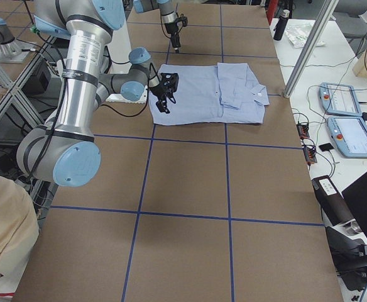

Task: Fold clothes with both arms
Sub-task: 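Release the sleeve and move the left gripper to the hem nearest the robot, then lower both grippers to the shirt hem corners nearest the robot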

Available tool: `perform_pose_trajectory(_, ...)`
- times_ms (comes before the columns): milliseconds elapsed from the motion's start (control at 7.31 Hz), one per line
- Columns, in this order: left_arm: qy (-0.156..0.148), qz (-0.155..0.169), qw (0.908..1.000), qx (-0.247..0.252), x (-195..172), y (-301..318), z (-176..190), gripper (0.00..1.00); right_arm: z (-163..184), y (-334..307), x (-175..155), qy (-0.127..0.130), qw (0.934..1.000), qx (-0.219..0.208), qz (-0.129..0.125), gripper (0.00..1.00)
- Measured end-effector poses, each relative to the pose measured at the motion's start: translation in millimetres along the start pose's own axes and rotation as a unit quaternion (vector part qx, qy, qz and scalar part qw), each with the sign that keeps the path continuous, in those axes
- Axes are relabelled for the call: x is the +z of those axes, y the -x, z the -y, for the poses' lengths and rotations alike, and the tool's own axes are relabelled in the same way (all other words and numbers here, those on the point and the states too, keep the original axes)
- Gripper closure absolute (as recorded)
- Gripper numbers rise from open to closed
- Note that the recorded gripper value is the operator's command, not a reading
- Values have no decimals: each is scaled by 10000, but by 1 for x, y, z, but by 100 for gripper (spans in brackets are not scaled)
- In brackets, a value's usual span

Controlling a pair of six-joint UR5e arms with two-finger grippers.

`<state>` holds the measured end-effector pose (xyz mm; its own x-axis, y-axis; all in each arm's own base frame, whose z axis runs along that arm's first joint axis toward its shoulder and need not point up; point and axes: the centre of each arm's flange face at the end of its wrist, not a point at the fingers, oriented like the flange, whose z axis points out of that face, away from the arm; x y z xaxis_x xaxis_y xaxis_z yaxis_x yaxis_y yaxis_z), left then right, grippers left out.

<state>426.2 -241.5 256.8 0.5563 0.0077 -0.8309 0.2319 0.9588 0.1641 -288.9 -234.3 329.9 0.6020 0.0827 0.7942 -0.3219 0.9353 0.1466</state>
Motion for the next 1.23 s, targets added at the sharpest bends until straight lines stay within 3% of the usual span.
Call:
perform_pose_trajectory(274,139,254,9993,-225,19,12,-47,0,-46,11,11,-198,9998,5,7,0)
perform_pose_trajectory(410,162,379,9986,-341,28,18,-60,5,-61,14,13,-271,9996,-1,45,0)
perform_pose_trajectory(821,207,688,9963,-475,57,30,-82,38,-71,17,14,-363,9993,-12,89,0)
perform_pose_trajectory(1094,217,818,9955,-420,69,35,-87,52,-71,18,15,-373,9993,-12,89,0)
perform_pose_trajectory(1231,223,839,9955,-370,72,36,-88,53,-72,18,15,-373,9993,-13,89,0)
